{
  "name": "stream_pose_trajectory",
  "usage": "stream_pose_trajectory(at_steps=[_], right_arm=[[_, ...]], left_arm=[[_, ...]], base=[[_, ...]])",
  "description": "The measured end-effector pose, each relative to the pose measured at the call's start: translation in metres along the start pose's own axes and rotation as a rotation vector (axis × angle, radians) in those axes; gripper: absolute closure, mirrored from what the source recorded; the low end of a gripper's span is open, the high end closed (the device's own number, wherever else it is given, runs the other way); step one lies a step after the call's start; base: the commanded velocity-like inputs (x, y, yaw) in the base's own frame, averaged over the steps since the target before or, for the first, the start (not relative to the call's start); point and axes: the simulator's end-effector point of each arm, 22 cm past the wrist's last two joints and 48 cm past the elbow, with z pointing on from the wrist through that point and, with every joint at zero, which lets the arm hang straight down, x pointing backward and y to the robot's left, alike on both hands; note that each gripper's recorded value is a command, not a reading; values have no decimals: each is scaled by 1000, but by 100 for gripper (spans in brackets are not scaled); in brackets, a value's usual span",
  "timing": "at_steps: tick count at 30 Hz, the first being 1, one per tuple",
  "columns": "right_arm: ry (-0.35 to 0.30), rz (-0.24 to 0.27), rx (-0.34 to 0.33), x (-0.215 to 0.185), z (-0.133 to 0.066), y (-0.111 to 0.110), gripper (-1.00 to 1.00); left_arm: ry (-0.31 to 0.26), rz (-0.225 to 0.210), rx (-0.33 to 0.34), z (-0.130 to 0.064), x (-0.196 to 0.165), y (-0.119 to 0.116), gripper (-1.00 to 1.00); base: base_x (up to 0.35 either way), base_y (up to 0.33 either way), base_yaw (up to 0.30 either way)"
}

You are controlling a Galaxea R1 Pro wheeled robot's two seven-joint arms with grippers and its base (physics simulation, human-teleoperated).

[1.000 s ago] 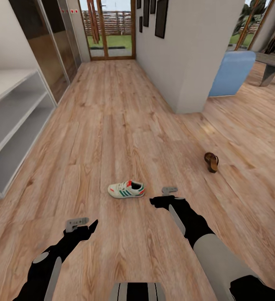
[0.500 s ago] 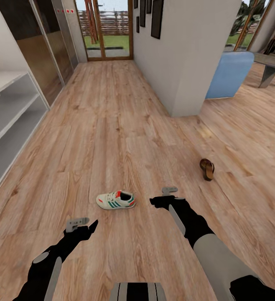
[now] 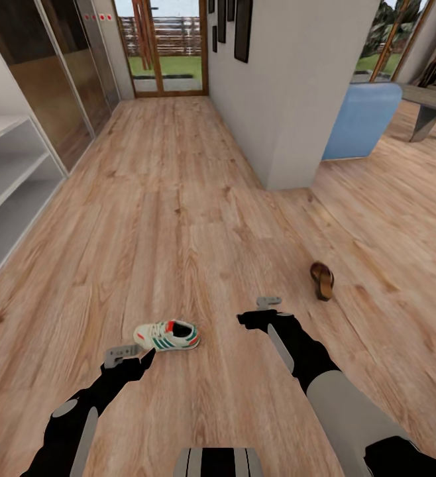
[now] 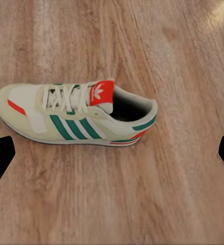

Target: Pick up the two gym shoes and the two sandals from the corridor floor and place them onto the hallstand (shoe rack) in the corridor, making sure they are on the rack and not on the floor. Arrange them so the two gym shoes are next to each other and the two sandals are next to each other.

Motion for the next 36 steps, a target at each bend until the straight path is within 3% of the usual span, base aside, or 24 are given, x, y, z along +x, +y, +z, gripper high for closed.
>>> stream_pose_trajectory(at_steps=[15, 36], right_arm=[[-5, -1, 0, -3, -2, 0, -100], [37, 7, 12, 18, 4, -6, -100]], left_arm=[[-5, 1, 2, -1, -2, -1, -100], [-14, 12, 7, -2, -5, -1, -100]], base=[[20, -11, -97], [0, 0, -2]])
